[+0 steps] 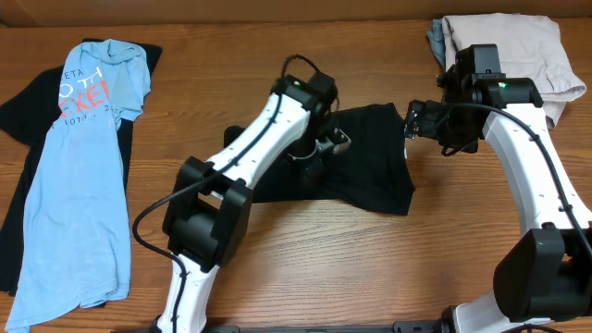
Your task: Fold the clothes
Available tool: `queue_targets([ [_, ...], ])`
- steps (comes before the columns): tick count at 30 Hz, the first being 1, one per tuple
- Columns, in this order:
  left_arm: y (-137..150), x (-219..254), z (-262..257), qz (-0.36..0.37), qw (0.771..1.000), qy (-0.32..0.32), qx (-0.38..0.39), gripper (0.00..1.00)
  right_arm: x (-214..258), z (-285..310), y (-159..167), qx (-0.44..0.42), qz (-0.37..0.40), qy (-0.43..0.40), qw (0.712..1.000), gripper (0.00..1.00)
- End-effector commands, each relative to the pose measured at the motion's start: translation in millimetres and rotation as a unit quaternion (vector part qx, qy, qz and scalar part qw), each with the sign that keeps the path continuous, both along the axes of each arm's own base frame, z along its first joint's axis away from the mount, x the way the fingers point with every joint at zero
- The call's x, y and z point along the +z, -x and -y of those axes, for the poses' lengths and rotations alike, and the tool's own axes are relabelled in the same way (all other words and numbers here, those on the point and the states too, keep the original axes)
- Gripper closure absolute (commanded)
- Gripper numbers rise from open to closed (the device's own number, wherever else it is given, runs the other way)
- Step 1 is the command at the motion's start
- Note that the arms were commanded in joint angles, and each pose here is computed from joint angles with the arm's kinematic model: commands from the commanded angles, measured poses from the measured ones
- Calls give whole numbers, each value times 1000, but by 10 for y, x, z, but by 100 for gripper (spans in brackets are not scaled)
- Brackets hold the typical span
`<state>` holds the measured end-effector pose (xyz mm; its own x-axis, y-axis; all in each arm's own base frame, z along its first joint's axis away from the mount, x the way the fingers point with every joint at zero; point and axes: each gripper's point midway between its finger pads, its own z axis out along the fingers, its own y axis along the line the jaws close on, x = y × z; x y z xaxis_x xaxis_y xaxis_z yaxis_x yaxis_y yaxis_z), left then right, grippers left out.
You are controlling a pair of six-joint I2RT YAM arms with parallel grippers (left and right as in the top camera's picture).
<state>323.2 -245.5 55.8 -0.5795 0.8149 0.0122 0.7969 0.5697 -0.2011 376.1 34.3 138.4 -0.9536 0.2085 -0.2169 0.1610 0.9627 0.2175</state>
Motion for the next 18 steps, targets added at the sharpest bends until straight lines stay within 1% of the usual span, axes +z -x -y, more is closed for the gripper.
queue_targets([
  [1, 16, 6, 50, -2, 1000, 3, 0, 0, 32, -4, -29, 0, 6, 1, 1000, 5],
  [5, -57, -7, -62, 14, 1000, -22, 4, 0, 32, -4, -31, 0, 7, 1, 1000, 4],
  [9, -186, 60, -211, 31, 998, -47, 39, 0, 24, -5, -54, 0, 10, 0, 1000, 2],
  [12, -291, 234, -263, 40, 996, -41, 66, 0, -31, -6, -83, 0, 6, 0, 1000, 2],
  [18, -616, 785, -404, 82, 987, -15, 140, 0, -376, -17, -105, 4, -37, -1, 999, 1],
])
